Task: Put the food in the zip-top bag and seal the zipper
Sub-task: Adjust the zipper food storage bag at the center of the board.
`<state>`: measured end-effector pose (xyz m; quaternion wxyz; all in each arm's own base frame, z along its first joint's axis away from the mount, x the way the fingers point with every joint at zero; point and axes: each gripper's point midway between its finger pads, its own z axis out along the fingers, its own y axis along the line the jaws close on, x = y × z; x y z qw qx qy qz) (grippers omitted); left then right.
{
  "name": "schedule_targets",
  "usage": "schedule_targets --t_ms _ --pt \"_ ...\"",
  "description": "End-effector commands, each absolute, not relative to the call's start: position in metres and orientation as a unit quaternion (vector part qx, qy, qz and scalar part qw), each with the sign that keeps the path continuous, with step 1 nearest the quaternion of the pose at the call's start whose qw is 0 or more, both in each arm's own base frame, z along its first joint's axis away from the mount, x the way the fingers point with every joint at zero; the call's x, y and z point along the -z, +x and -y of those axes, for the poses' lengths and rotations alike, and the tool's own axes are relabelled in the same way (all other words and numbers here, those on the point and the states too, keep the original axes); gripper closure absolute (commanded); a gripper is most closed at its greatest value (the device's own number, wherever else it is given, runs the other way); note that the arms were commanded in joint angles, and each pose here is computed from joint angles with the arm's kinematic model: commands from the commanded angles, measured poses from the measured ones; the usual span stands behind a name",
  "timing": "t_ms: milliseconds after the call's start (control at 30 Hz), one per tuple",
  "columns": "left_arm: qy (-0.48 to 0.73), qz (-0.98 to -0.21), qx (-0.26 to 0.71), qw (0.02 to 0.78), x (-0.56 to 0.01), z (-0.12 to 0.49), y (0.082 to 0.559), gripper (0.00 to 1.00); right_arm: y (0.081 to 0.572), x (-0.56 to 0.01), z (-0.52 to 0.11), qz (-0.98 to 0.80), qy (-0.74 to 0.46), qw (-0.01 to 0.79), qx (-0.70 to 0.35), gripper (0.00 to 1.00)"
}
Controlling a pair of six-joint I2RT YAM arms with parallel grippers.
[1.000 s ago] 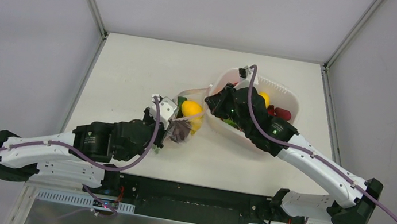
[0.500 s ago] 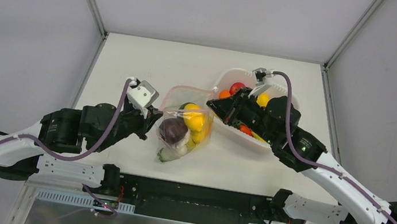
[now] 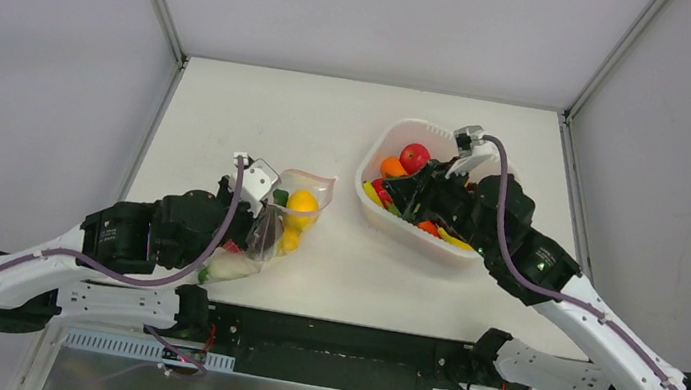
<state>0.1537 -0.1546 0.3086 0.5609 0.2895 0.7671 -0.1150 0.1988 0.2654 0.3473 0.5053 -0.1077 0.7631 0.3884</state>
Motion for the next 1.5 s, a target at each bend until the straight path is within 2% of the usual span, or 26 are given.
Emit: schedule_targets --t_ms 0,100,200,367,600,833,967,1467 --pt "0.291 -0.748 0.167 0.573 -0.334 0.165 0.150 1.00 0.225 -0.341 -0.234 -0.752 -0.132 0.555 -0.330 0.56" --pt "0.319 -0.749 0.168 0.557 -0.334 0.169 0.145 1.00 0.244 -0.315 -0.223 -0.764 -0.140 0.526 -0.348 0.51" --pt "0.360 -0.744 0.186 0.532 -0.336 0.179 0.134 1.00 0.251 -0.301 -0.216 -0.759 -0.159 0.494 -0.394 0.42" --pt "0.429 -0.720 0.229 0.496 -0.344 0.196 0.112 1.00 0.224 -0.305 -0.224 -0.701 -0.254 0.488 -0.454 0.34" --pt "0.476 -0.663 0.262 0.515 -0.365 0.205 0.100 1.00 0.172 -0.291 -0.235 -0.578 -0.424 0.495 -0.491 0.24" --pt "0.492 -0.653 0.265 0.511 -0.368 0.207 0.099 1.00 0.134 -0.268 -0.235 -0.486 -0.531 0.461 -0.519 0.21" --pt "0.492 -0.655 0.266 0.508 -0.366 0.210 0.100 1.00 0.126 -0.262 -0.237 -0.469 -0.546 0.448 -0.530 0.21" --pt "0.503 -0.648 0.285 0.496 -0.365 0.216 0.093 1.00 0.166 -0.263 -0.268 -0.473 -0.537 0.507 -0.480 0.27"
